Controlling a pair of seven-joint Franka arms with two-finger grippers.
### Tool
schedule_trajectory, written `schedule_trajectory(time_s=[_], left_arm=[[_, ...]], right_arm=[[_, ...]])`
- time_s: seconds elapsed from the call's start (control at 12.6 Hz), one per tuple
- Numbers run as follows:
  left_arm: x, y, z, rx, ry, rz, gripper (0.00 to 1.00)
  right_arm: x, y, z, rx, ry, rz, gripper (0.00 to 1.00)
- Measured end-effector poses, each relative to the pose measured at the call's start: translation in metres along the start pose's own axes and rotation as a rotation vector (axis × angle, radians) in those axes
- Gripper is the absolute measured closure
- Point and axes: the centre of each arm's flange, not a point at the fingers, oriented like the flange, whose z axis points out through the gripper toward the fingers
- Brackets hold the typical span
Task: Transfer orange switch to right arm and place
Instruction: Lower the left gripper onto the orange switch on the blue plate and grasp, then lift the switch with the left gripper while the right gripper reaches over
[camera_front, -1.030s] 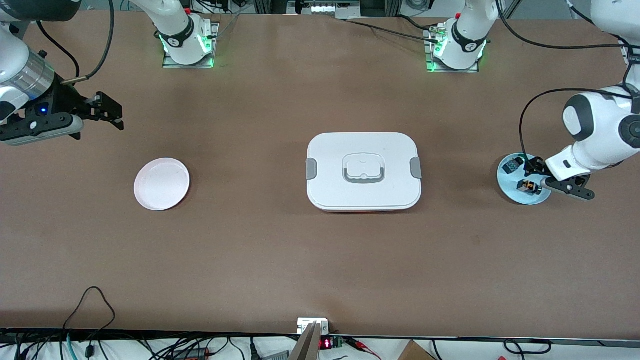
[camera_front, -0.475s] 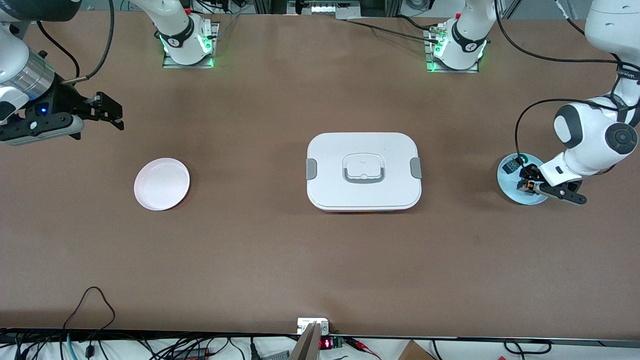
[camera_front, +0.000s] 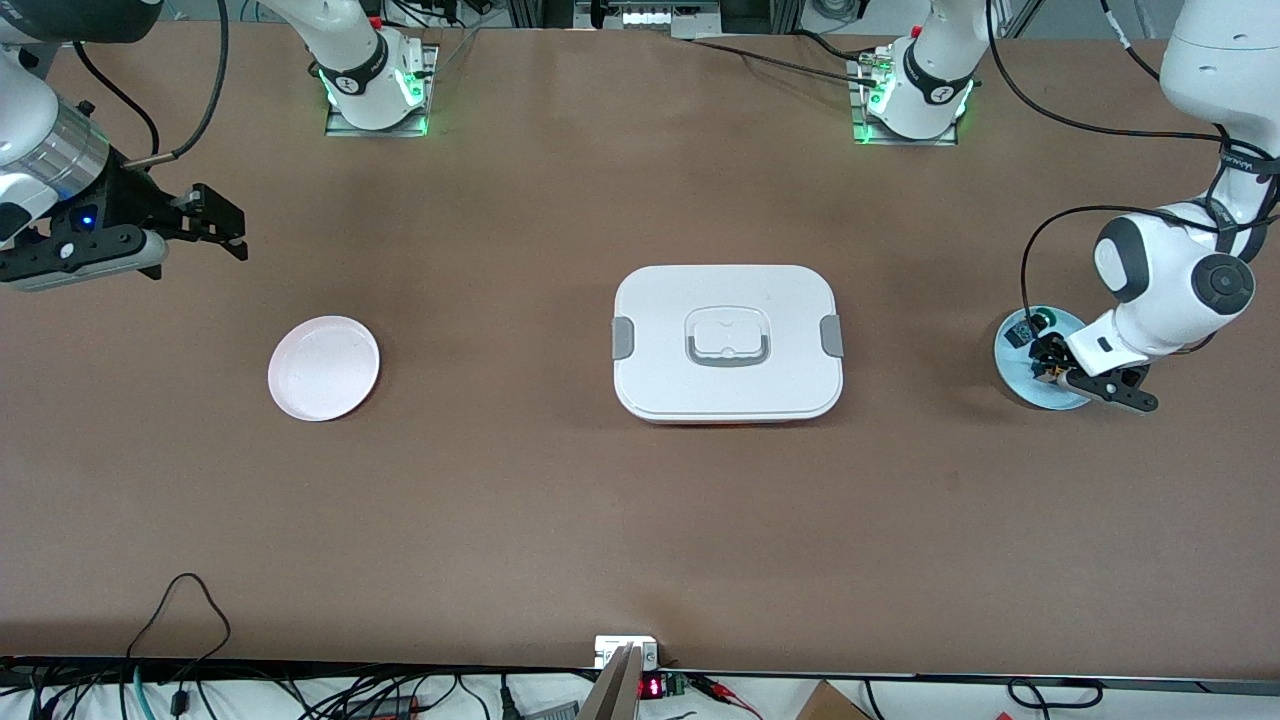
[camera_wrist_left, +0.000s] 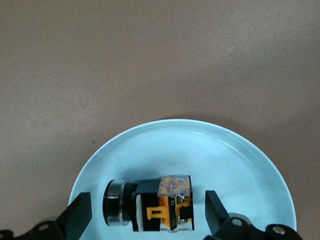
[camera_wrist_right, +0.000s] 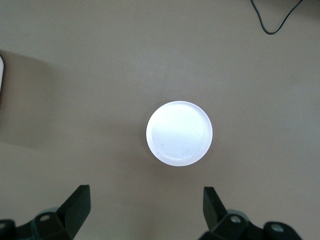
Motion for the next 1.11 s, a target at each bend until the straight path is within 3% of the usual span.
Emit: schedule_trajectory(time_s=[0.32,0.48,0.87,1.11], left_arm=[[-0.002,0.002,0.005,-0.002,-0.001,0.001,0.05],[-0.002,0.003,0.006,-0.001,0.002,0.002,0.27],[0.001,0.001,-0.003,-0.009,-0.012,0.002,0.27],[0.018,0.002,-0.054,-0.054,-0.072,0.021,0.27]], right_arm=[[0.000,0.000,0.000,0.000,0.000,0.000,0.00],[0.000,0.000,0.000,0.000,0.000,0.000,0.00],[0.000,0.000,0.000,0.000,0.000,0.000,0.00],[0.000,0.000,0.000,0.000,0.000,-0.001,0.00]])
